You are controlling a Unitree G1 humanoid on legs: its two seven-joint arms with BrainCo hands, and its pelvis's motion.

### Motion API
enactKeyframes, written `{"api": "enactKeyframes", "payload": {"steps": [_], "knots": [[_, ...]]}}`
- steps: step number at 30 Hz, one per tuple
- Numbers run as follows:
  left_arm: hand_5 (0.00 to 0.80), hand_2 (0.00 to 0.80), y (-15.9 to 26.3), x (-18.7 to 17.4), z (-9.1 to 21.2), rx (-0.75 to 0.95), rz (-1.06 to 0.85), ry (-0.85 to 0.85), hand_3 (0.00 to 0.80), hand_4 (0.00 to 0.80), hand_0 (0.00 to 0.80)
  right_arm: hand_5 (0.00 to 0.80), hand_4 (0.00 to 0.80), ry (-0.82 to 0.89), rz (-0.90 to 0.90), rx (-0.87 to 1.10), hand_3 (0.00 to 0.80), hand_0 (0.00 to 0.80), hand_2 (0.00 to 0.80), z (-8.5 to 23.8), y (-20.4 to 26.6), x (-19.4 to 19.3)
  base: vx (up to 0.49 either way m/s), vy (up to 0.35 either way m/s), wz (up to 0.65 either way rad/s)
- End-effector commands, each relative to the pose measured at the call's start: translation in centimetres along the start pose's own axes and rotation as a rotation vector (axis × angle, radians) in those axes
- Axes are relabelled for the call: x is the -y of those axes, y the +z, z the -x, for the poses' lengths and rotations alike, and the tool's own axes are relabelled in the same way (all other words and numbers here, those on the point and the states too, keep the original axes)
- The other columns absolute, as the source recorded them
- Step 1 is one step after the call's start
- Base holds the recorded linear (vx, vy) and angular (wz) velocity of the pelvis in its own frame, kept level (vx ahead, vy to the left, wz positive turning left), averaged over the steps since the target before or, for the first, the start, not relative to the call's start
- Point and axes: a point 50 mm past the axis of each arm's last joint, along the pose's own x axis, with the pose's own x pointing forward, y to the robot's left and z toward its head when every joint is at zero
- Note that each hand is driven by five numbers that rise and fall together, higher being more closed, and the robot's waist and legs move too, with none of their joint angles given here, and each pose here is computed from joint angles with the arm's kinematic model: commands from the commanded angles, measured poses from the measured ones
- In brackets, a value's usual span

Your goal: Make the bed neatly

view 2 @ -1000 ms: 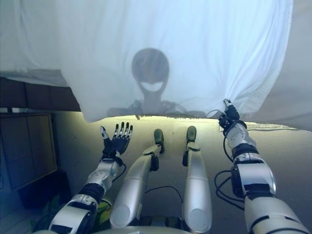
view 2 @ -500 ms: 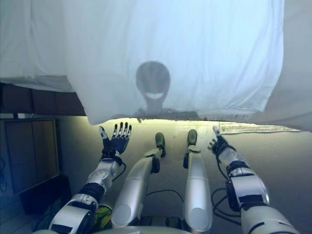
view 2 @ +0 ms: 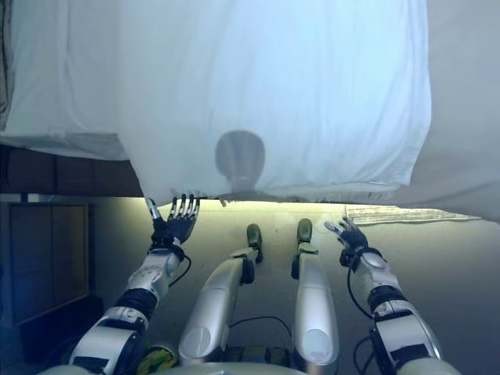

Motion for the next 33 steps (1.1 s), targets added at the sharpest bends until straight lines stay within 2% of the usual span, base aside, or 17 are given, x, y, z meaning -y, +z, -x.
{"api": "enactKeyframes", "payload": {"steps": [1, 3, 7, 12, 13, 15, 17, 21, 25, 28, 33], "knots": [[0.000, 0.000, 2.1, -0.2, 0.5, 0.032, -0.069, 0.021, 0.000, 0.000, 0.000, 0.000, 0.000, 0.020, 0.019, 0.105, 0.000, 0.000, 0.000, -0.2, 2.0, 0.5, 0.022, -0.104, 0.10], [0.000, 0.000, 2.3, -1.1, 0.9, 0.024, -0.118, 0.076, 0.000, 0.000, 0.000, 0.000, 0.000, 0.005, 0.004, 0.110, 0.000, 0.000, 0.000, -0.5, 2.5, 0.8, 0.025, -0.117, 0.11], [0.000, 0.000, 3.6, -3.4, 2.0, 0.001, -0.371, 0.233, 0.000, 0.000, 0.000, 0.000, 0.000, 0.005, -0.019, 0.112, 0.000, 0.000, 0.000, -0.6, 2.6, 0.5, 0.055, -0.105, 0.07], [0.000, 0.000, 6.5, -8.0, 6.1, -0.047, -0.609, 0.497, 0.000, 0.000, 0.000, 0.000, 0.000, 0.028, -0.057, 0.098, 0.000, 0.000, 0.000, 1.4, -0.3, 1.1, 0.165, -0.065, -0.06], [0.000, 0.000, 7.2, -9.8, 8.1, -0.110, -0.744, 0.590, 0.000, 0.000, 0.000, 0.000, 0.000, 0.015, -0.068, 0.069, 0.000, 0.000, 0.000, 2.4, -1.9, 1.7, 0.243, -0.053, -0.06], [0.000, 0.000, 7.9, -11.0, 9.7, -0.181, -0.875, 0.671, 0.000, 0.000, 0.000, 0.000, 0.000, -0.002, -0.079, 0.029, 0.000, 0.000, 0.000, 3.3, -3.4, 2.3, 0.261, -0.034, 0.01], [0.000, 0.000, 8.4, -12.7, 12.2, -0.324, -1.106, 0.774, 0.000, 0.000, 0.000, 0.000, 0.000, -0.026, -0.086, -0.042, 0.000, 0.000, 0.000, 4.5, -5.7, 2.7, 0.293, 0.006, -0.03], [0.000, 0.000, 9.0, -14.6, 15.6, -0.511, -1.331, 0.891, 0.000, 0.000, 0.000, 0.000, 0.000, -0.038, -0.070, -0.181, 0.000, 0.000, 0.000, 6.5, -9.2, 2.9, 0.244, 0.014, -0.06], [0.000, 0.000, 9.7, -15.1, 16.9, -0.625, -1.510, 0.946, 0.000, 0.000, 0.000, 0.000, 0.000, -0.058, -0.045, -0.307, 0.000, 0.000, 0.000, 7.8, -11.9, 2.7, 0.105, 0.010, -0.01], [0.000, 0.000, 9.7, -15.3, 17.1, -0.674, -1.566, 0.966, 0.000, 0.000, 0.000, 0.000, 0.000, -0.072, -0.051, -0.409, 0.000, 0.000, 0.000, 9.0, -14.1, 2.2, 0.014, 0.005, 0.00], [0.000, 0.000, 8.1, -16.2, 17.6, -0.647, -1.429, 0.994, 0.000, 0.000, 0.000, 0.000, 0.000, -0.167, -0.089, -0.572, 0.000, 0.000, 0.000, 11.6, -17.5, 2.2, 0.000, 0.000, 0.00]]}}
